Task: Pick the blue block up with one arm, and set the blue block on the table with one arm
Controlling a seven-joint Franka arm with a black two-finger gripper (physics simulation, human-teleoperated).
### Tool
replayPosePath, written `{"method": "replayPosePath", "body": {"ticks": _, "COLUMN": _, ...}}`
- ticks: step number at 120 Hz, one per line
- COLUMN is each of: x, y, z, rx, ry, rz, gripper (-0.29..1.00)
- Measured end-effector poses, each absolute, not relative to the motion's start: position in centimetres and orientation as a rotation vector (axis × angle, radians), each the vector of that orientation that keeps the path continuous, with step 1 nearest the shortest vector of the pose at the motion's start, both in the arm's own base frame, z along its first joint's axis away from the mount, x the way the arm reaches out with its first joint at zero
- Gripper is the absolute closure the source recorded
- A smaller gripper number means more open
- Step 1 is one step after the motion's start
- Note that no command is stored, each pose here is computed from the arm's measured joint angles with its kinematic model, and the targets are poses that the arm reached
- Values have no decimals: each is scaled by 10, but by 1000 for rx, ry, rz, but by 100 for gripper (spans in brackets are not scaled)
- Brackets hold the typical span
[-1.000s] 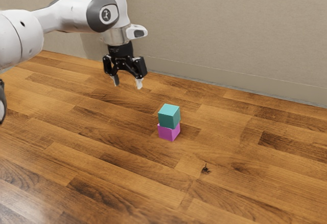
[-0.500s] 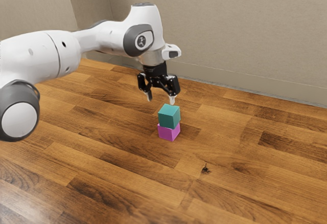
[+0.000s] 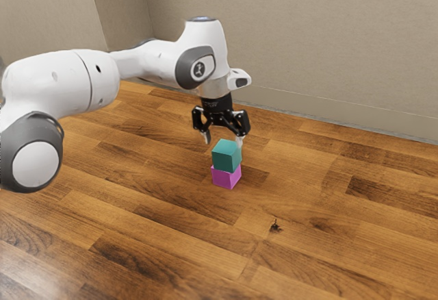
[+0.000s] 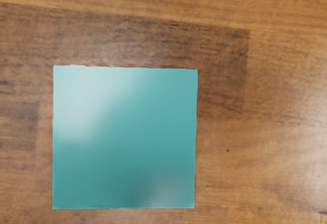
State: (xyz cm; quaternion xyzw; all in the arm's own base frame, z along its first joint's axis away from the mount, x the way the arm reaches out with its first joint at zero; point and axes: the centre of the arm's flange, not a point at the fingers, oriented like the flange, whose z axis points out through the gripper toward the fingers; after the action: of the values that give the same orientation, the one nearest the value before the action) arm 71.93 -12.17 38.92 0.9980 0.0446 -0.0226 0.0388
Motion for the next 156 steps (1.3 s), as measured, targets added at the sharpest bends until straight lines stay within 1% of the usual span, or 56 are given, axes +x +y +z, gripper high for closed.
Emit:
{"method": "replayPosePath", "body": {"ticks": 24, "x": 724, "y": -121, "z": 373, "rx": 3060, "ry": 161, "rz": -75, "gripper": 0}}
{"method": "replayPosePath", "body": {"ticks": 100, "x": 729, "y": -123, "z": 351, "rx": 3088, "ry": 93, "rz": -95, "gripper": 0}}
{"method": "replayPosePath", "body": {"ticks": 130, "x": 738, "y": -119, "z": 339, "rx": 3079, "ry": 81, "rz": -106, "gripper": 0}}
{"method": "replayPosePath", "body": {"ticks": 156, "x": 739, "y": -116, "z": 336, "rx": 3078, "ry": 55, "rz": -114, "gripper": 5}}
